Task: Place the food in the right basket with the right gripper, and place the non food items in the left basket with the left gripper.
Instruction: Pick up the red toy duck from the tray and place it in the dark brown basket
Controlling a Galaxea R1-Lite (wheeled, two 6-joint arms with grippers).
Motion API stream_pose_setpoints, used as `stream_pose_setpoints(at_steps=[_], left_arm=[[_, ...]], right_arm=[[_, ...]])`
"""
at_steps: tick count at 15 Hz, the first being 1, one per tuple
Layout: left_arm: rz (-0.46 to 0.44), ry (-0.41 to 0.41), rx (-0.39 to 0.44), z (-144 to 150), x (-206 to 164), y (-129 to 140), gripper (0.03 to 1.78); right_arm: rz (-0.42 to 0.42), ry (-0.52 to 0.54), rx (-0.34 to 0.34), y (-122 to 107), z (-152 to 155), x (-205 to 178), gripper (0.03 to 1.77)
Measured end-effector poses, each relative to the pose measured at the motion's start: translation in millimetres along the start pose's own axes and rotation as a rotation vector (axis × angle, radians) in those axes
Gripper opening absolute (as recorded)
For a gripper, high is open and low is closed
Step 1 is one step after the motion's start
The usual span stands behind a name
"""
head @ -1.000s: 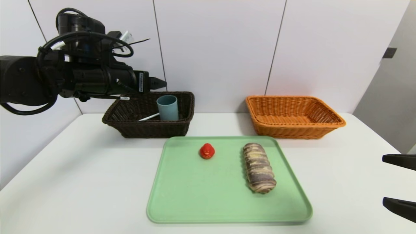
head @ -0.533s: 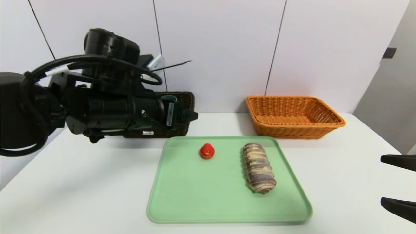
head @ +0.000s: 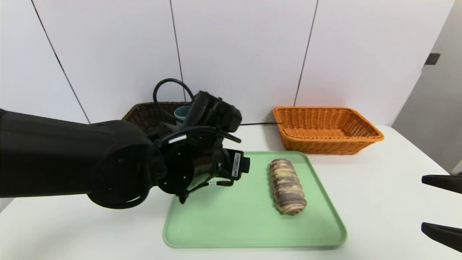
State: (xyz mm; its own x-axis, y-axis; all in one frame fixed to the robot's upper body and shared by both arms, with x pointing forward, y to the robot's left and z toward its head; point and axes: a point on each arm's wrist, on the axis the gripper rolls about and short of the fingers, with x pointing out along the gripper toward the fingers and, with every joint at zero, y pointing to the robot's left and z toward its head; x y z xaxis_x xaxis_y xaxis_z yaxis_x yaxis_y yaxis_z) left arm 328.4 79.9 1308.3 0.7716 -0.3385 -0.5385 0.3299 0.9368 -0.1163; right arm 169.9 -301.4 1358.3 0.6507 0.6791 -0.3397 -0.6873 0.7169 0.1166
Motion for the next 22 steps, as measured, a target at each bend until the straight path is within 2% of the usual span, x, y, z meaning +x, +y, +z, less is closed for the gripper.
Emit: stream_pose_setpoints(at_steps=[7,15,22], left_arm=[[0.100,0.035,-0.010,-15,54,-16,1.69],[0.169,0.065,-0.020,-17,96,0,1.69],[0.192,0.088,-0.032,-24,112,5,1.69]], right_arm=[[-0.002,0.003,0.003,1,-6,-2,1.70],[-0.008,0.003,0.005,2,-10,-4,1.70],[-0.008,0.002,0.003,2,-10,-4,1.70]])
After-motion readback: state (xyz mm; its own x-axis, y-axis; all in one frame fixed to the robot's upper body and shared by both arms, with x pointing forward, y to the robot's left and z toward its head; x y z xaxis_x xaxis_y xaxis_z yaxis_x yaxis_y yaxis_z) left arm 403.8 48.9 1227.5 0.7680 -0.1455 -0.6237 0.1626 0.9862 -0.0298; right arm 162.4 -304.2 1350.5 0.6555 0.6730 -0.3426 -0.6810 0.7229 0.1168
